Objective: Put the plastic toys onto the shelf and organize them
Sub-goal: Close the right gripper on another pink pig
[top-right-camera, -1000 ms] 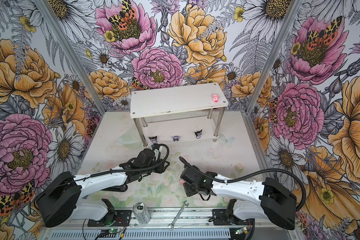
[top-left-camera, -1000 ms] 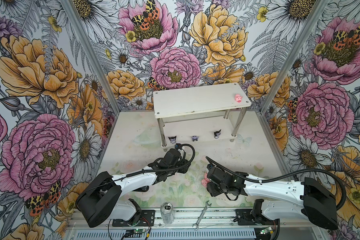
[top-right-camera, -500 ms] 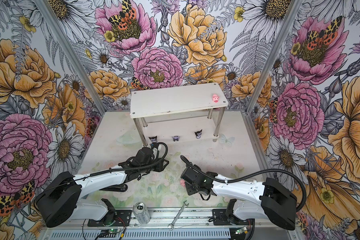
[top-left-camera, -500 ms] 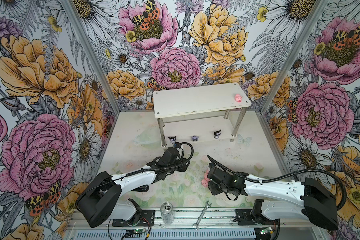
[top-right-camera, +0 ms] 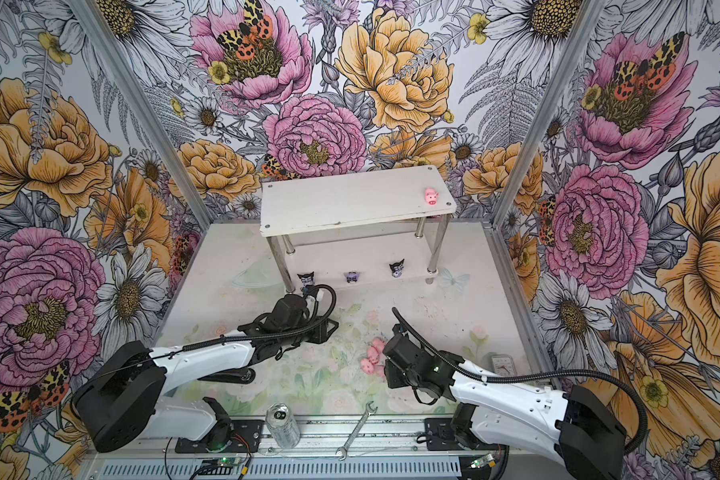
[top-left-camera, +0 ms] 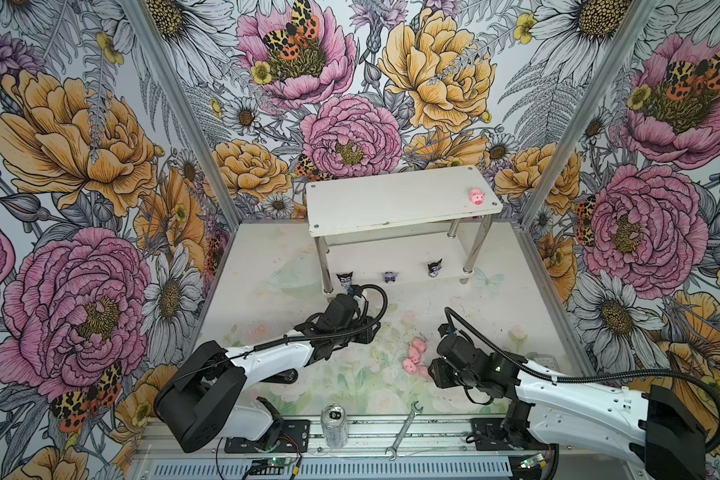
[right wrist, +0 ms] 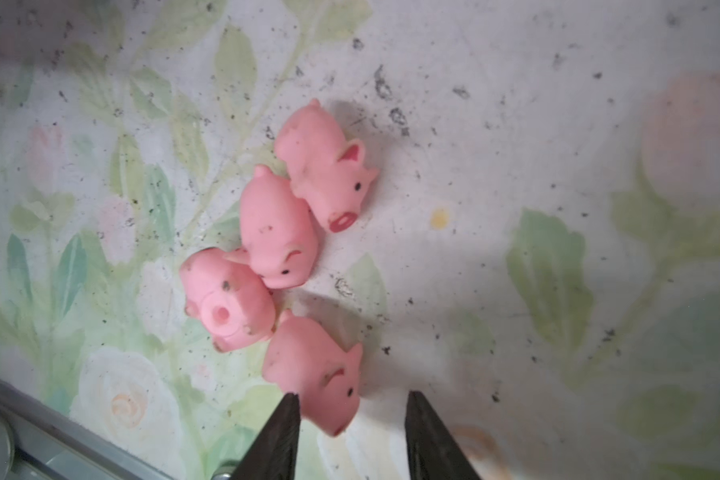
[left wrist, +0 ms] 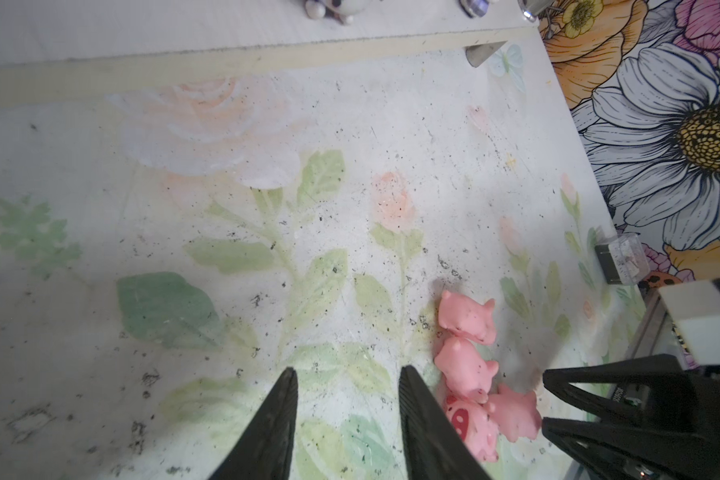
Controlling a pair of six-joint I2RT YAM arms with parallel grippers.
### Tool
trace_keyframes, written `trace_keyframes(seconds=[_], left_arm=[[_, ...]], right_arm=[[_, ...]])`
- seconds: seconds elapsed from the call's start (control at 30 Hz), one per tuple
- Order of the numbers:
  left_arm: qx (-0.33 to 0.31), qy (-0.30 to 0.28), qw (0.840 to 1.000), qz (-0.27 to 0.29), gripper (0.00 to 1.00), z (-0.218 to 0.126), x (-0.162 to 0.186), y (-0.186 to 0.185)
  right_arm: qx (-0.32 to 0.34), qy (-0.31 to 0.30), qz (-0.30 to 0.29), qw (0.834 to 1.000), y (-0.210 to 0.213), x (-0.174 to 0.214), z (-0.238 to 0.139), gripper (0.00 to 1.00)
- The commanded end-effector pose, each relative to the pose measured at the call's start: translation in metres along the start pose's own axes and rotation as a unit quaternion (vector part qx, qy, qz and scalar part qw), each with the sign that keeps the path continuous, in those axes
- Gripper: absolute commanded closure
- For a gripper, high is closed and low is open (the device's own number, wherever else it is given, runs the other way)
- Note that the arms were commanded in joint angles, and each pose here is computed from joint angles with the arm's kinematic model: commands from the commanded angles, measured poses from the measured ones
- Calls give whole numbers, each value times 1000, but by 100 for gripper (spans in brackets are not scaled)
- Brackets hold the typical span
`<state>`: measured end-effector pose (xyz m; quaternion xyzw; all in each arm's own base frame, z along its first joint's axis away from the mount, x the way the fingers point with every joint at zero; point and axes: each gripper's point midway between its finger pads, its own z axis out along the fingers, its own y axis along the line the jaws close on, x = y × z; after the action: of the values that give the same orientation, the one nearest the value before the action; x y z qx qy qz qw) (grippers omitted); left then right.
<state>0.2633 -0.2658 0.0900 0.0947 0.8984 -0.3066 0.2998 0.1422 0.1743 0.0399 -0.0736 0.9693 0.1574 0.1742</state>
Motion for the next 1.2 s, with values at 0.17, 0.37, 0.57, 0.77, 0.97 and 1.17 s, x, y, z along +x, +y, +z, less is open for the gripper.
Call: trace_keyframes(seconds=[0.17, 0.37, 0.57, 0.77, 0.97, 1.17], left_arm=[[21, -9, 1000, -3, 58, 0, -4, -5], [18, -10, 1000, 1, 58, -3, -5, -5], [15, -12, 1000, 3, 58, -4, -6, -4], [15, -10, 1000, 6, 58, -1, -7, -5], [22, -8, 1000, 5, 58, 3, -7, -7], [31, -7, 1000, 2, 58, 7, -9, -12]], right_arm=[[-72, -6, 34, 997, 21, -4, 17, 52], [-90, 12, 41, 995, 29, 1, 36, 59], [-91, 14, 36, 995, 29, 2, 37, 74], [-57, -35, 15, 998, 13, -11, 11, 83], [22, -138, 10, 990, -19, -41, -12, 84], [66, -212, -28, 975, -22, -70, -6, 82]])
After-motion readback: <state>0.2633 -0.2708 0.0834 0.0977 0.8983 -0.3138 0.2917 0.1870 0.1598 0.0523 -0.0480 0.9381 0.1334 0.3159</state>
